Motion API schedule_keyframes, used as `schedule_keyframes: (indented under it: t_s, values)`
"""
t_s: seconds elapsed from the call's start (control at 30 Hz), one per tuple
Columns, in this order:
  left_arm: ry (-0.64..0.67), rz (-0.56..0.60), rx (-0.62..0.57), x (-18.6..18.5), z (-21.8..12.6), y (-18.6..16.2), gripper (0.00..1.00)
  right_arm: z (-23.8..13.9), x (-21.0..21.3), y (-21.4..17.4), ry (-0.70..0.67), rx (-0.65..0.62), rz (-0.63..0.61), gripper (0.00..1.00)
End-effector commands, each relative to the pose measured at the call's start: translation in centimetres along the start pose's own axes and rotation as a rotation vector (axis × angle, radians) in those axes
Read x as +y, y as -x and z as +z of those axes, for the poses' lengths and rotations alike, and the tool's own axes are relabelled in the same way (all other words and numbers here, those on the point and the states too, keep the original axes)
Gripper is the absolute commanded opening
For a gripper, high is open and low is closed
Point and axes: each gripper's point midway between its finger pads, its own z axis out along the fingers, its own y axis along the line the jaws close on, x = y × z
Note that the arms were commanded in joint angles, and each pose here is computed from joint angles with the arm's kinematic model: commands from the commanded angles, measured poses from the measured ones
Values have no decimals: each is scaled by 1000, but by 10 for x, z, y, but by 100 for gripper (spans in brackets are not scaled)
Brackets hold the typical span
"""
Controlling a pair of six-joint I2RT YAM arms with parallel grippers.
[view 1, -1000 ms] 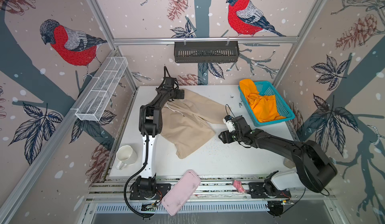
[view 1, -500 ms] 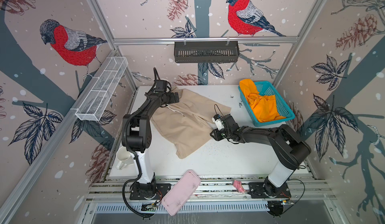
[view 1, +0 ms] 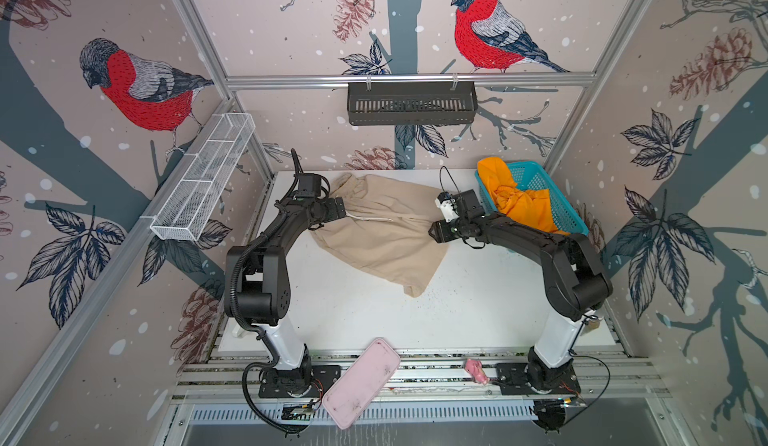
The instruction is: Fold and stack the shorts
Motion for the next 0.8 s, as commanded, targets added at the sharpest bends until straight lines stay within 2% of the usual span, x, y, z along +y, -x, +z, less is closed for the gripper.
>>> schedule_keyframes:
  t_s: [0.0,0.07,0.17,0.27,0.37,0.5,0.6,0.77]
  values:
    - [37,-36,-70,12,2,16,97,-12,2,-24,-92,77,-27,73]
    - [34,-45,-92,15,3,24,97,-22,12,-38,-135,70,-30,74]
    - [67,-45,-99,23,10,35,97,-32,41,-73,-226,89,-133,78]
    - [98,-44,-97,31,15,40,97,-49,58,-97,-314,70,-171,80]
    - [76,-69,-100,35,20,40,97,-56,95,-108,-244,9,-196,82]
    - [69,-80,-85,40,31,34,97,-44,133,-121,-160,-19,-238,83]
    - [82,-92,-76,49,37,30,97,-27,136,-132,-146,16,-243,80]
    - [68,-135,-66,66,47,26,97,-8,116,-147,-224,74,-254,76]
